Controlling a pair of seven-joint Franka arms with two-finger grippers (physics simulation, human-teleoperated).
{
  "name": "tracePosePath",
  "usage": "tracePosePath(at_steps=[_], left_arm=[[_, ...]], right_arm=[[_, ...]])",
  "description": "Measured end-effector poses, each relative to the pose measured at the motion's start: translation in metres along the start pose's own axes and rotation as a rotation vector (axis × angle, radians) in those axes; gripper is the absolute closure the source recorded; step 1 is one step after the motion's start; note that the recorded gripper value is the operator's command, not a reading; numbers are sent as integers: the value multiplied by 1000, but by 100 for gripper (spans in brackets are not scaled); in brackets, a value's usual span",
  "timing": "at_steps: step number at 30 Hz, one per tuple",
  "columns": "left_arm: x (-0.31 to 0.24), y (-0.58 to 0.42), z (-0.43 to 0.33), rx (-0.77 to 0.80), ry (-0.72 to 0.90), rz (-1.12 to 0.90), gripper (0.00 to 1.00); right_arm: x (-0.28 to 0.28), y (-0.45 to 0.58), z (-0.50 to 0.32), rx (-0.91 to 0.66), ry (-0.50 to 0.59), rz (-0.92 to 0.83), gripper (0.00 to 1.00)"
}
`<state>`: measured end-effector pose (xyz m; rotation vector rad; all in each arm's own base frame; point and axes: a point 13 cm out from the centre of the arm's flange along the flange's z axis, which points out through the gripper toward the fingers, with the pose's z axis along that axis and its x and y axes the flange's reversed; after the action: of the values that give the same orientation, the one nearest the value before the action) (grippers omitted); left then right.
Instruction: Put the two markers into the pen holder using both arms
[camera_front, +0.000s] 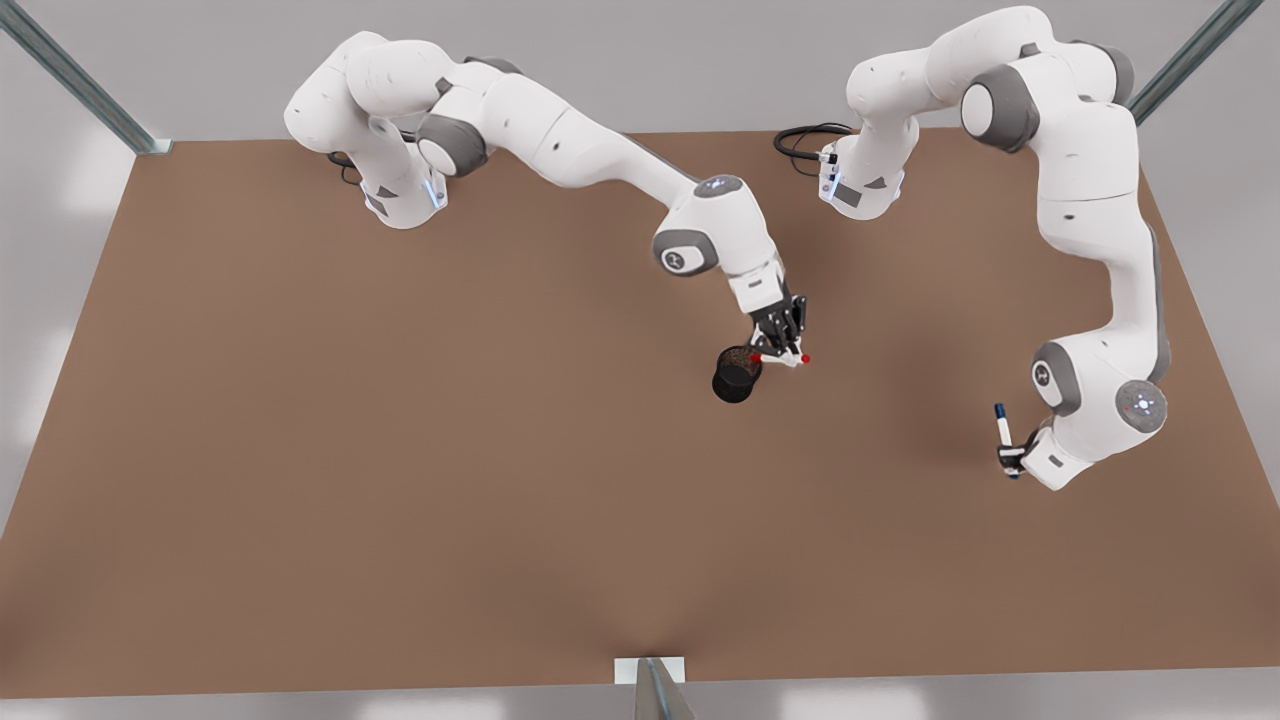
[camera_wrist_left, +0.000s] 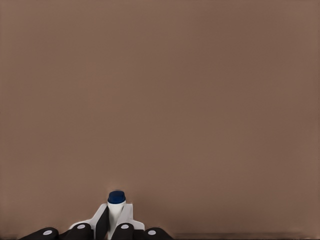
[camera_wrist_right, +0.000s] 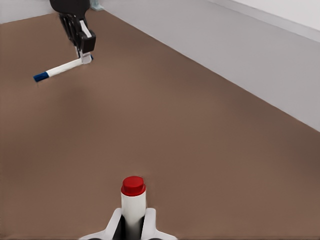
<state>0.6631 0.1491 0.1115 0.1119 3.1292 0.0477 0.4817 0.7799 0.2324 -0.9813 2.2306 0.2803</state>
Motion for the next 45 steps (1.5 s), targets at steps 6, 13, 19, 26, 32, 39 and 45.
tracePosePath(at_steps=[6,13,19,26,32,39,45], left_arm=[[1,-20,-64,34,8,19,79],[7,-49,-91,107,44,29,79],[-1,-90,-114,182,31,56,79],[-38,-223,-195,427,-94,211,79],[-41,-393,-230,787,-222,423,79],[19,-405,-238,972,-388,557,79],[50,-477,-215,1017,-507,752,79]], right_arm=[[23,8,9,0,38,26,79],[47,0,19,25,77,28,76],[58,-3,19,41,96,45,0],[-8,-262,-165,240,162,341,0],[158,-666,-415,472,343,1048,0],[148,-648,-365,319,577,983,0],[153,-624,-367,266,661,911,0]])
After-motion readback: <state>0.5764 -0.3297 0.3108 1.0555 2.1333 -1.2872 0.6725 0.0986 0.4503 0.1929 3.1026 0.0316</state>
